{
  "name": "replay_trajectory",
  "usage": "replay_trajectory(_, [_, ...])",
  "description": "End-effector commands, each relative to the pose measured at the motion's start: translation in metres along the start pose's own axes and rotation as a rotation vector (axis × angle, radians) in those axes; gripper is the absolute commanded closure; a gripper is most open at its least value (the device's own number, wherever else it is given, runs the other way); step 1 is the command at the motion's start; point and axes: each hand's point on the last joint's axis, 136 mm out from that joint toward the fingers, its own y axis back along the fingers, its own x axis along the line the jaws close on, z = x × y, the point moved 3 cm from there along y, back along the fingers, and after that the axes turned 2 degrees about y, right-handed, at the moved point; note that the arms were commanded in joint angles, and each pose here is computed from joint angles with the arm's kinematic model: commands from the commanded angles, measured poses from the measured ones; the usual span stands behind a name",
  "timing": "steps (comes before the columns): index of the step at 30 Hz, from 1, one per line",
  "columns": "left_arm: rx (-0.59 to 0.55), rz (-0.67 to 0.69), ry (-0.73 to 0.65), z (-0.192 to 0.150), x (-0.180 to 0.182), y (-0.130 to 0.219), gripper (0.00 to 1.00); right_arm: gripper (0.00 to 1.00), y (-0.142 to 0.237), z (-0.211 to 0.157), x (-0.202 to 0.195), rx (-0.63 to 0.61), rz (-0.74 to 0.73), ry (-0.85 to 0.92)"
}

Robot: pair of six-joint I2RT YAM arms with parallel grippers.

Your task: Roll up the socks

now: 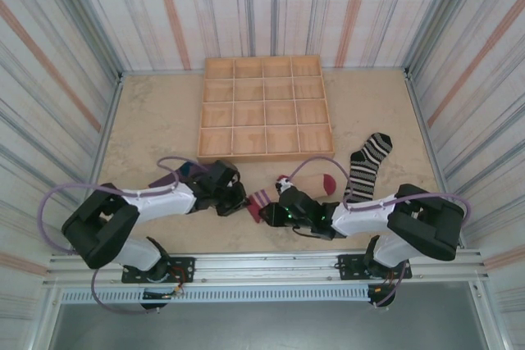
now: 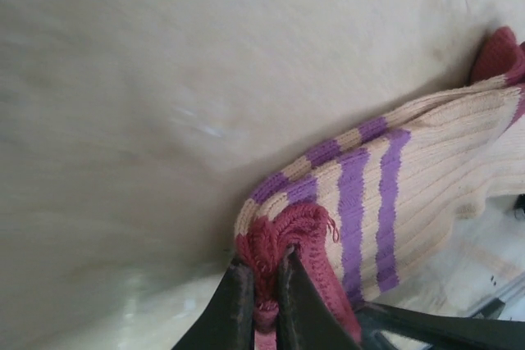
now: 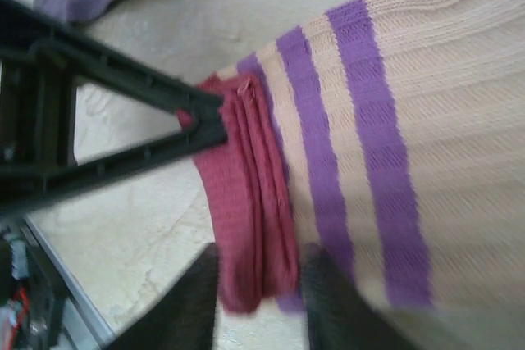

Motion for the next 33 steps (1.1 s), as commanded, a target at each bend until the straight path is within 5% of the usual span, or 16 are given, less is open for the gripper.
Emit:
replay_trajectory(1, [0.017, 0.116, 0.02, -0.003, 0.038, 0.021, 1.0, 0.55, -0.002, 0.004, 0.015, 0.043, -0.036, 0.203])
replay_trajectory(5, [0.031, 0.128, 0.074, -0.007, 0.058, 0.039, 1.0, 0.45, -0.005, 0.008, 0.04, -0.004, -0.114, 0.425])
replay_trajectory(13, [0.107, 0.137, 0.114, -0.02, 0.073, 0.051, 1.0, 0.42, -0.028, -0.024, 0.087, -0.156, -0.233, 0.916])
replay_trajectory(22, [0.135, 0.117, 0.115, -0.021, 0.071, 0.055, 1.0, 0.3, -0.055, -0.053, 0.098, -0.226, -0.377, 1.142])
replay_trajectory(33, [0.162, 0.131, 0.106, -0.021, 0.072, 0.059, 1.0, 0.55, -0.073, -0.058, 0.079, -0.255, -0.549, 1.227])
